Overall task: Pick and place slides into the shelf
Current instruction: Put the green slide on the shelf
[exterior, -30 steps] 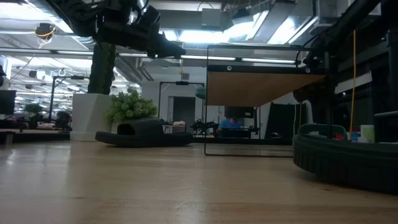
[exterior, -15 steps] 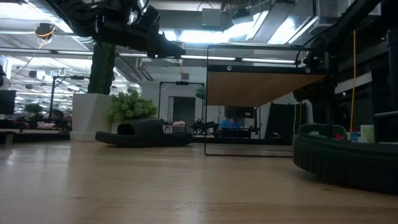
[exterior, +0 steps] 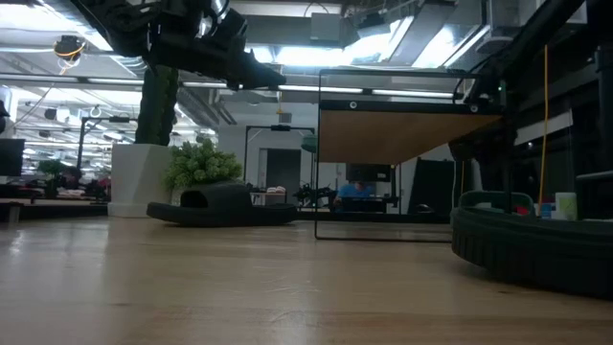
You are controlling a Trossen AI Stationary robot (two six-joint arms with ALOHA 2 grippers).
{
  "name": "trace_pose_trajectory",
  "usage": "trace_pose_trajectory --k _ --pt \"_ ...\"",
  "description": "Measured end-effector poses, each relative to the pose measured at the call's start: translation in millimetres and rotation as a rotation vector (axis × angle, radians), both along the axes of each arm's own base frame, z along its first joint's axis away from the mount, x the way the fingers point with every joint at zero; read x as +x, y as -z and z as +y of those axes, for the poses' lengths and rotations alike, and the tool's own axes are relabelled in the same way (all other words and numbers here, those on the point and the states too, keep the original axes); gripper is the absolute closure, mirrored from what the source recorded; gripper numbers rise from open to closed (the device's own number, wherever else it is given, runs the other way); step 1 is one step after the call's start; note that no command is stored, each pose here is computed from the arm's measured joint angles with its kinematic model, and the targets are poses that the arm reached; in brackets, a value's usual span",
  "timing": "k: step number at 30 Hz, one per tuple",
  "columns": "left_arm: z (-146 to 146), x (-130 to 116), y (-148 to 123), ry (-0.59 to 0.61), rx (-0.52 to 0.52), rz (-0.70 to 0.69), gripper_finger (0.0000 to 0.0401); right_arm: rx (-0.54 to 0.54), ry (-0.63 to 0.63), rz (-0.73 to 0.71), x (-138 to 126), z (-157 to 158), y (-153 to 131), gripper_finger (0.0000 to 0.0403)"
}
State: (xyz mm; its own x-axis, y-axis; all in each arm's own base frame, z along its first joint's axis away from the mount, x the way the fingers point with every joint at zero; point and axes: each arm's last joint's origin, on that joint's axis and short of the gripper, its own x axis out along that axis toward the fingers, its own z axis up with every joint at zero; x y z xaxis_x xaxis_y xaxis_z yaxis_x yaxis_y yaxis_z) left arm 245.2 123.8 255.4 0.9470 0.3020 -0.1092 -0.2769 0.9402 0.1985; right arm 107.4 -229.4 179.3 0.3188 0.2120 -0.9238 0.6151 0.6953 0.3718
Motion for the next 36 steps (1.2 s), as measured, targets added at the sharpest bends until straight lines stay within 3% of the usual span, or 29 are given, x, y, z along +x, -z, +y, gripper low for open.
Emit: trace_pose_trajectory --k 9,31,36 --pt "0.0 0.0 0.0 0.0 0.0 0.0 0.0401 0.029 -0.048 0.008 12.5 -1.6 14.7 0.0226" --pt "0.0 0.0 0.0 0.0 0.0 0.0 0.0401 0.137 -0.078 -0.042 11.9 4.9 7.7 0.0226" --pt "0.0 0.0 0.0 0.0 0.002 0.001 0.0401 0.15 -0.086 -0.039 11.3 6.3 7.3 0.0256"
